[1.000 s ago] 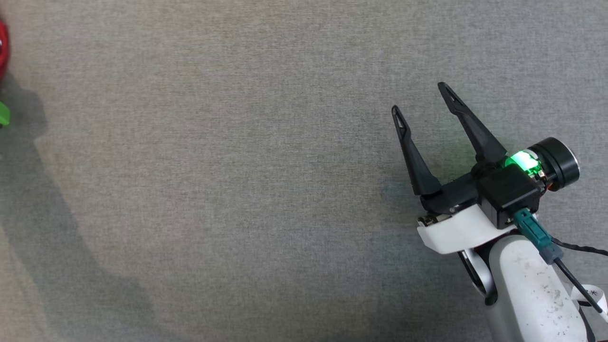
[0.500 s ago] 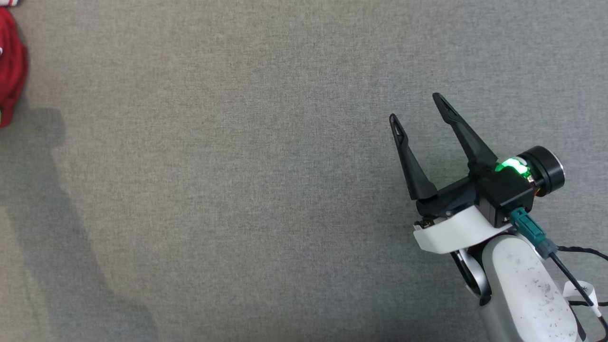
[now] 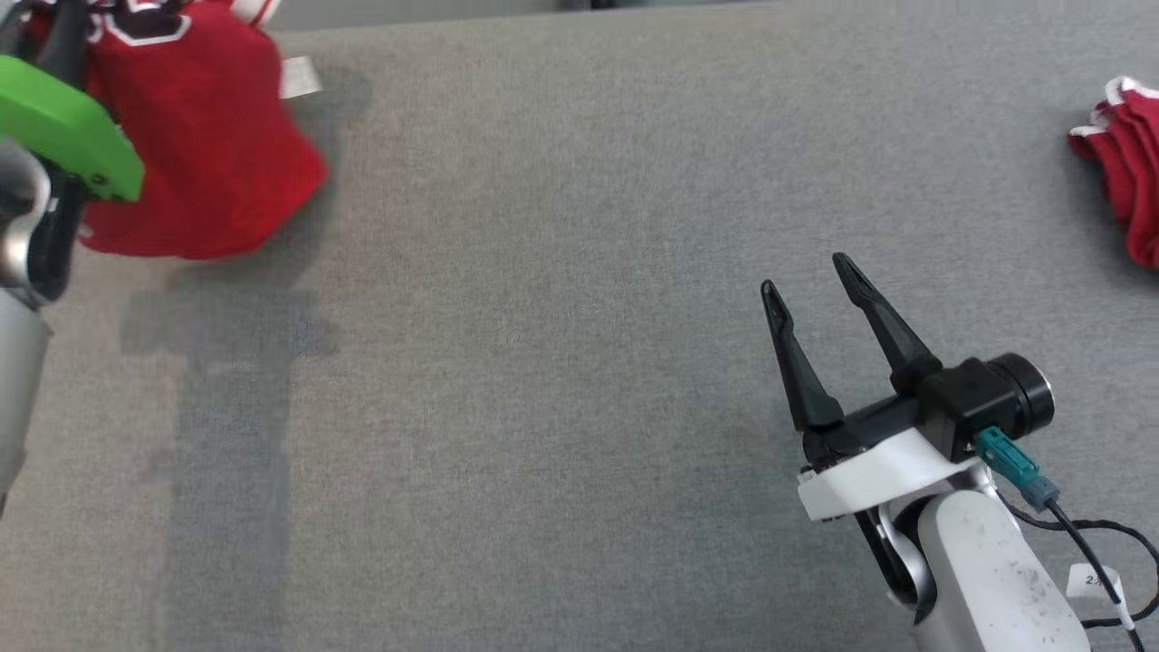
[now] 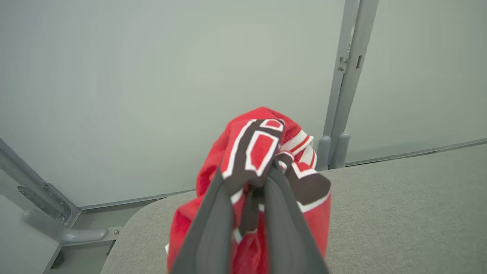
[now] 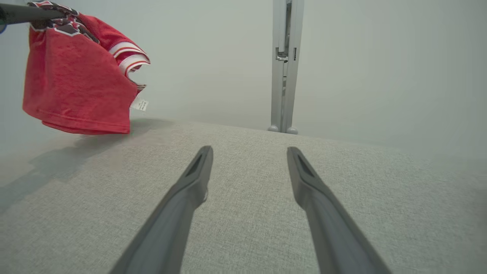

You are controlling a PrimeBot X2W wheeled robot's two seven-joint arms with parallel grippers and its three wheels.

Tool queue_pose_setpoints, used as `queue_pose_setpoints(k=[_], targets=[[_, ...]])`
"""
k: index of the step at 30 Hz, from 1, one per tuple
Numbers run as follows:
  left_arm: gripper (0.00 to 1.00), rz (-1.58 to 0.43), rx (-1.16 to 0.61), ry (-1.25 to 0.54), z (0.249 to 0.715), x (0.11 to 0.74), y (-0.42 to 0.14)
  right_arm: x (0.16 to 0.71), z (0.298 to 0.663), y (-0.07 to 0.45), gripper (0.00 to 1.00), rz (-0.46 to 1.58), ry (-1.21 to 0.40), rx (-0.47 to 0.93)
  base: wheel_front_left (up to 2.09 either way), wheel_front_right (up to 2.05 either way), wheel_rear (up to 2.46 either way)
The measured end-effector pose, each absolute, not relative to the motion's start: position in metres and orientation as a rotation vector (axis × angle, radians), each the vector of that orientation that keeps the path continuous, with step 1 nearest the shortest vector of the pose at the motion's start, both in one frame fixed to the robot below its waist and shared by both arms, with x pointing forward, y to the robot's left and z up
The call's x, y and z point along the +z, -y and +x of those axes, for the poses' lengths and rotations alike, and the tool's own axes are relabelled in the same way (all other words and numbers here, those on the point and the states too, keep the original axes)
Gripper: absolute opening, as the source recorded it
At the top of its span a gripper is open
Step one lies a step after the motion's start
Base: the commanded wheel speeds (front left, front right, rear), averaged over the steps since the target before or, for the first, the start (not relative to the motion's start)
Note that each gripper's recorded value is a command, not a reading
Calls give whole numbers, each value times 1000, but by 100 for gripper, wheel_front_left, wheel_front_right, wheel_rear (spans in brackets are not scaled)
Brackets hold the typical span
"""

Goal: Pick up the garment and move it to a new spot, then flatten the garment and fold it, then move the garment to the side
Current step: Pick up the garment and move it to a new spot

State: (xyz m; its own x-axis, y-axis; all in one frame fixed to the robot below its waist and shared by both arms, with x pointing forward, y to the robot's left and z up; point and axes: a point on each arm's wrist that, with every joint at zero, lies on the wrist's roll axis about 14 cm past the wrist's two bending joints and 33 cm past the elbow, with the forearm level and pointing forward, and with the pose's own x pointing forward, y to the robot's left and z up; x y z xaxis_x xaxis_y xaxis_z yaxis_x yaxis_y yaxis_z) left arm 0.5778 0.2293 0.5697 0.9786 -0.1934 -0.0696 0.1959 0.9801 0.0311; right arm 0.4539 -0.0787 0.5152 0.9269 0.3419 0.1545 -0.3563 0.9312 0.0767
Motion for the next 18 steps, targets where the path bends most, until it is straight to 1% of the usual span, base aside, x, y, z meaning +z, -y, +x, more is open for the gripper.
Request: queue_pose_setpoints(k=[4,7,10,14,16,18], targets=[[0,33,-374,65,563,620,-161,529,439,99,100,99,164,303,0,0,0],[0,18,-519,157,543,654,-103,538,428,115,100,90,183,258,0,0,0],[0,-45,-659,226,515,676,-44,548,417,132,100,89,207,210,0,0,0],[0,-132,-799,195,482,661,15,563,408,148,100,89,250,166,0,0,0],[0,-172,-854,140,466,640,41,567,404,155,100,91,260,149,0,0,0],[0,-175,-880,72,457,614,55,568,400,160,100,93,264,135,0,0,0]])
